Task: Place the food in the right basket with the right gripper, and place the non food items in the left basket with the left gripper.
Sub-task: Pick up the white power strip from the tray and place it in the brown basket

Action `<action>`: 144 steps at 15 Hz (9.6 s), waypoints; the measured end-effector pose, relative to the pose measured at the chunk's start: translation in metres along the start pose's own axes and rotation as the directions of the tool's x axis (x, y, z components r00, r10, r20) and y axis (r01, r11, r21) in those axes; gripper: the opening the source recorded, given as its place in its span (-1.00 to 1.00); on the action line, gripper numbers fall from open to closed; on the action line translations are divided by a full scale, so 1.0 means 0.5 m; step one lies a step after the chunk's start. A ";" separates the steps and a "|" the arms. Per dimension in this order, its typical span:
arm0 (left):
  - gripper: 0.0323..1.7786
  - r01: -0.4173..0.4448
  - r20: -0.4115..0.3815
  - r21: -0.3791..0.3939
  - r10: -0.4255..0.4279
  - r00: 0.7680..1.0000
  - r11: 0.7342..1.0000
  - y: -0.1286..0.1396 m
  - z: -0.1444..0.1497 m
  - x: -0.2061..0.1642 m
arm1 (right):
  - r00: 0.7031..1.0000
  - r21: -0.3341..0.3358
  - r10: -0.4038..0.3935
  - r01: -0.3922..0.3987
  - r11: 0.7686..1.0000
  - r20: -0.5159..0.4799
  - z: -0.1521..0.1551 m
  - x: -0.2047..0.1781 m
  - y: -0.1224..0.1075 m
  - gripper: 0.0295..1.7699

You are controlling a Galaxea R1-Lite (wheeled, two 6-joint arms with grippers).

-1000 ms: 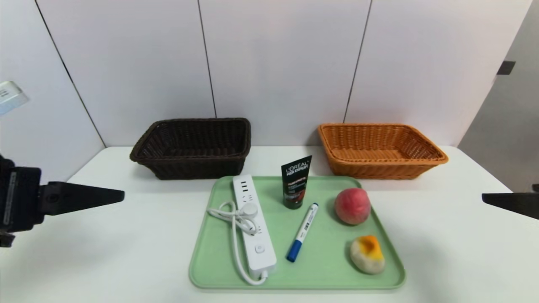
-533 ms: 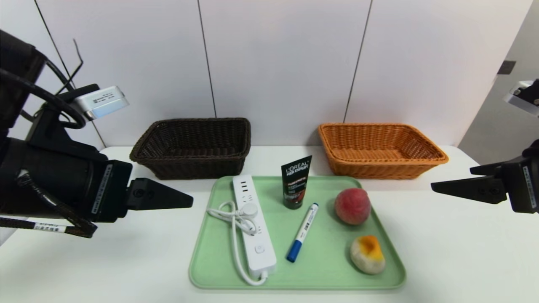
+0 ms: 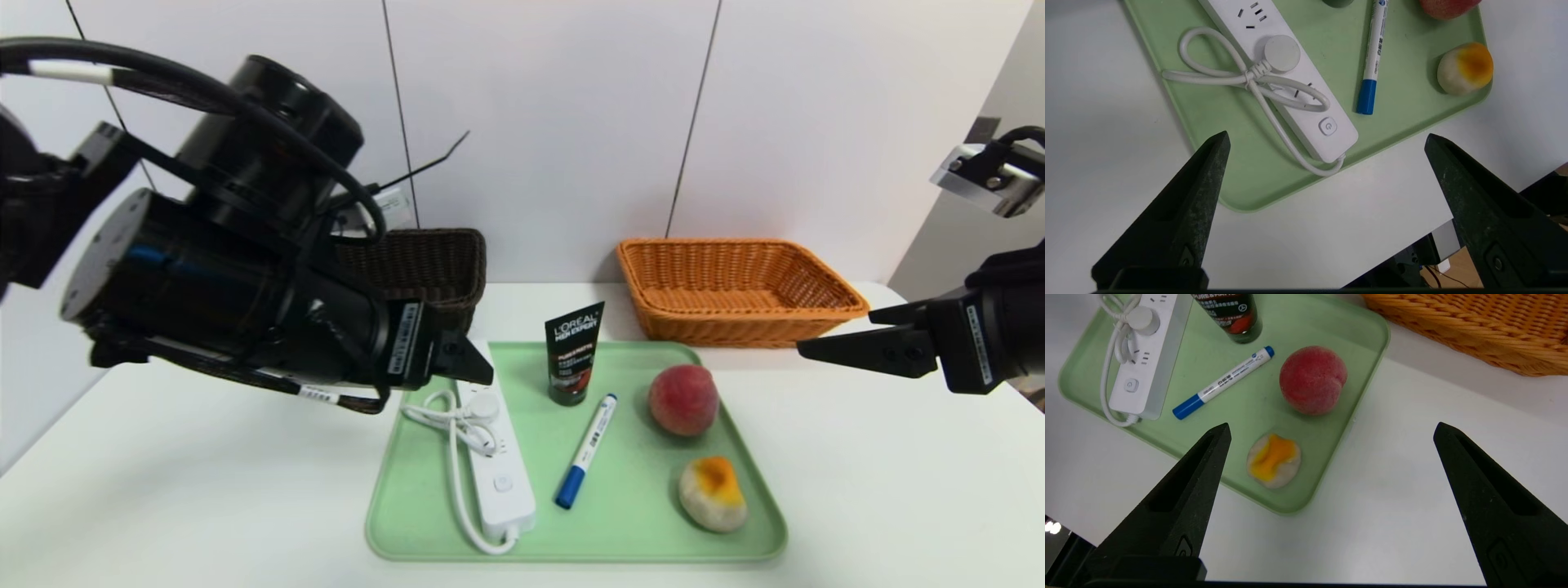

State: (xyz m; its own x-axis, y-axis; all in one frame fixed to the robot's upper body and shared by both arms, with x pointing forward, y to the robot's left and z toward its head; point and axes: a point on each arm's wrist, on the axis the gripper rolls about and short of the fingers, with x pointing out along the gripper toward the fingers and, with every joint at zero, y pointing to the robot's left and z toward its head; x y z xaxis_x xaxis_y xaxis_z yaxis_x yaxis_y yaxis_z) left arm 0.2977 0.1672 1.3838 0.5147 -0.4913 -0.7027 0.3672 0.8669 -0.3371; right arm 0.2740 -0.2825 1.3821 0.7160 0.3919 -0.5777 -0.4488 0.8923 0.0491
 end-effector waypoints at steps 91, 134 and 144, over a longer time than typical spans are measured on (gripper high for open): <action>0.02 -0.446 -0.239 -0.329 0.384 0.892 0.832 -0.017 0.052 0.265 | 0.997 0.058 0.002 0.002 0.998 -0.073 -0.049 0.068 -0.014 0.93; 0.02 -0.480 0.193 0.488 0.446 0.874 0.729 0.145 0.182 -0.033 | 0.997 0.059 0.000 0.005 0.998 -0.078 -0.054 0.067 -0.014 0.93; 0.02 -0.630 0.474 0.743 0.485 0.734 0.226 0.222 0.285 0.067 | 0.998 0.058 -0.008 0.011 0.998 -0.062 -0.062 0.072 -0.016 0.93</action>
State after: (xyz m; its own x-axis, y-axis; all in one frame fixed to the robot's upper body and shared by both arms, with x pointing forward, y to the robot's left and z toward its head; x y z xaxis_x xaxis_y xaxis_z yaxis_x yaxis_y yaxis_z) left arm 0.4662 0.2351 1.4119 0.9237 0.0198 -0.3825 0.3349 0.4427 0.8318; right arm 0.2870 -0.2823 1.3357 0.6851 0.3707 -0.6271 -0.4093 0.9080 0.0896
